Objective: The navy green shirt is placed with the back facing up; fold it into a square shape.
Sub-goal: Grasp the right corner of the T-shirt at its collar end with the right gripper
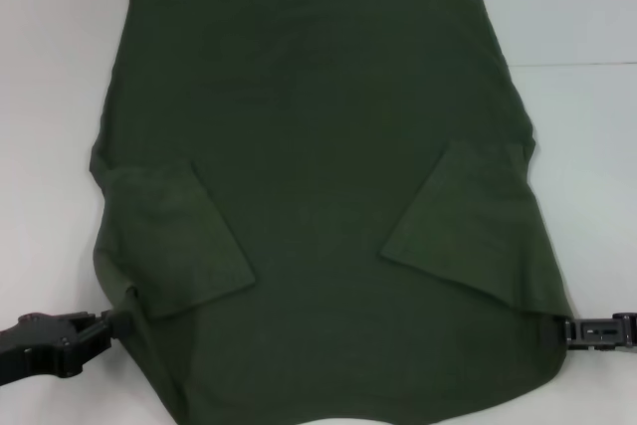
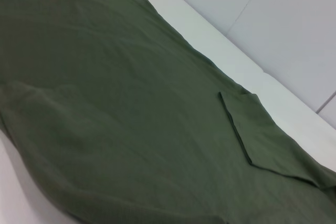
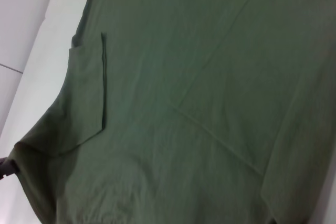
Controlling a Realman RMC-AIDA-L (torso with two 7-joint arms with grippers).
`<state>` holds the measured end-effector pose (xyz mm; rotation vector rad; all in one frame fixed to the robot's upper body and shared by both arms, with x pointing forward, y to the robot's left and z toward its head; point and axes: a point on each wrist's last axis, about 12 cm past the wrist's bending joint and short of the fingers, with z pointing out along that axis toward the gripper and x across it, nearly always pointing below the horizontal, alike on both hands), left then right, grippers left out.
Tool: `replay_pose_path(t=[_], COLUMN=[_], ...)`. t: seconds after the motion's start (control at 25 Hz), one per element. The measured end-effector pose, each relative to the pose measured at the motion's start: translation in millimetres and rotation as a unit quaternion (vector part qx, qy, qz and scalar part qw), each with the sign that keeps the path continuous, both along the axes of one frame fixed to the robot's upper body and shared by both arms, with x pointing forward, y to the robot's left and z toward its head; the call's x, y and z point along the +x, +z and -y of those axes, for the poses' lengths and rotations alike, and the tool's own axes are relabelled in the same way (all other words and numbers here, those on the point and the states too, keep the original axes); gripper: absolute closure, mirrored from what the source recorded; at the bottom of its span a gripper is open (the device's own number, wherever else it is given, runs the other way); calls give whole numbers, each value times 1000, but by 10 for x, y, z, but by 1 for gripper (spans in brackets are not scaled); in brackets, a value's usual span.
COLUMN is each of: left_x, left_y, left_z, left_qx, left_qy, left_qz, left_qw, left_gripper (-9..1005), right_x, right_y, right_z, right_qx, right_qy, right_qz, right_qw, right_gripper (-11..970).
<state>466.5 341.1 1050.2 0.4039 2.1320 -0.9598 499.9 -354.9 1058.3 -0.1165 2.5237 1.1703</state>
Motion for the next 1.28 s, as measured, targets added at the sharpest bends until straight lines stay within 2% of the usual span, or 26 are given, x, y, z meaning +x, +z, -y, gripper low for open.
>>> replay_pose_path(t=[0.68, 0.92, 1.04, 1.24, 1.28], left_x=[10, 9, 9, 15, 15], left_y=[7, 9, 9, 12, 13], left_z=[-2, -10, -11, -10, -13], left_qx=[0, 0, 0, 0, 0], left_qy=[0, 2, 3, 2, 2], left_qz=[1, 2, 2, 3, 3], left_qw=[1000, 1000, 1000, 1000, 1000], left_gripper=[929, 929, 929, 929, 929], right_x=[59, 71, 72, 70, 64], right_y=[7, -7, -10, -15, -18], right_z=[-32, -29, -30, -27, -24], right_qx=[-10, -15, -17, -18, -17], right_qy=[6, 2, 1, 0, 0], right_qz=[12, 14, 14, 14, 14], right_qw=[1000, 1000, 1000, 1000, 1000], right_gripper=[205, 441, 681, 886, 887])
